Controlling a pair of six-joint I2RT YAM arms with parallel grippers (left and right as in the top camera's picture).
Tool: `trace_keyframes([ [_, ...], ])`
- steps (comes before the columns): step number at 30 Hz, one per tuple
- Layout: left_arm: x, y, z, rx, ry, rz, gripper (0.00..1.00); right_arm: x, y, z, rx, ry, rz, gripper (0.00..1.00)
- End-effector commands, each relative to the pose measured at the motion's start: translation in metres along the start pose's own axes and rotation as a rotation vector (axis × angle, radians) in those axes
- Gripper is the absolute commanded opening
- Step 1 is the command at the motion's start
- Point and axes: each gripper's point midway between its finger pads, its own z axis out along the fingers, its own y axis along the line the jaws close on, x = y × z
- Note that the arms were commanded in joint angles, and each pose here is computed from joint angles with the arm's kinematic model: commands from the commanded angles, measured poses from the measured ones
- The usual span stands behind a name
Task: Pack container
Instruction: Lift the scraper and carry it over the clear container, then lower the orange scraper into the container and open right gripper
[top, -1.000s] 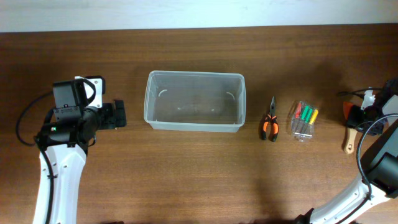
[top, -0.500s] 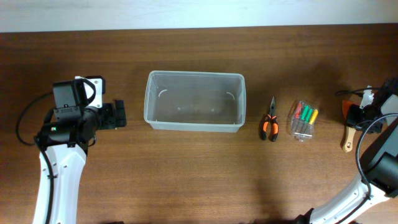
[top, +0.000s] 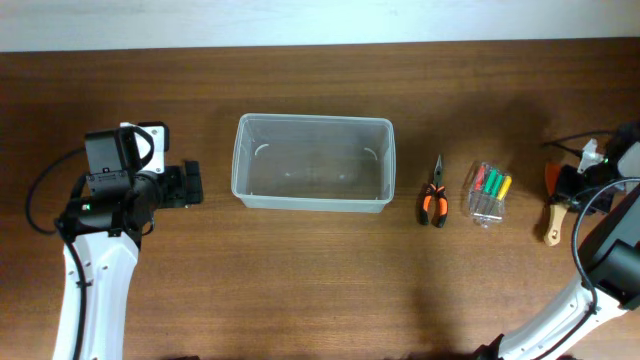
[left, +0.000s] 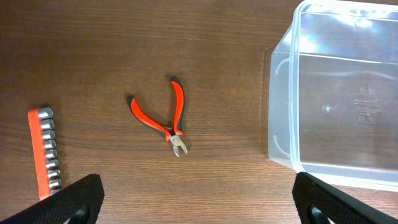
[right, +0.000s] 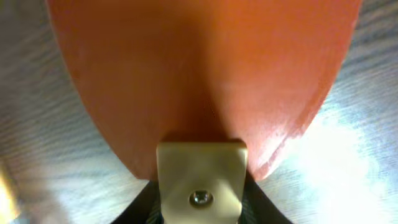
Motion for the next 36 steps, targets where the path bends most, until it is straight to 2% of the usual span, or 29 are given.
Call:
trace_keyframes([
  [1,-0.007,-0.001,-0.003,0.011,-0.017,0.014,0.99,-0.035,0.018,-0.044,-0.028,-0.098,-0.023,0.25],
  [8,-0.007,-0.001,-0.003,0.011,-0.017,0.014,0.99,-0.060,0.096,-0.141,-0.122,-0.208,-0.168,0.19],
  [13,-0.007,-0.001,-0.003,0.011,-0.017,0.014,0.99,-0.052,0.190,-0.189,-0.148,-0.281,-0.374,0.15],
  [16,-0.007,-0.001,-0.003,0.011,-0.017,0.014,0.99,-0.036,0.255,-0.202,-0.177,-0.318,-0.524,0.07],
  [18,-0.007,-0.001,-0.003,0.011,-0.017,0.014,0.99,-0.021,0.299,-0.205,-0.195,-0.338,-0.657,0.04],
  [23,-0.007,-0.001,-0.003,0.011,-0.017,0.014,0.99,0.035,0.402,-0.200,-0.218,-0.380,-1.030,0.04],
  [26,-0.007,-0.001,-0.003,0.011,-0.017,0.014,0.99,0.065,0.443,-0.196,-0.183,-0.415,-1.221,0.04],
  [31,-0.007,-0.001,-0.003,0.011,-0.017,0.014,0.99,0.109,0.485,-0.177,-0.130,-0.418,-1.518,0.04],
  [36,-0.007,-0.001,-0.003,0.011,-0.017,0.014,0.99,0.129,0.495,-0.138,-0.108,-0.327,-1.653,0.04],
])
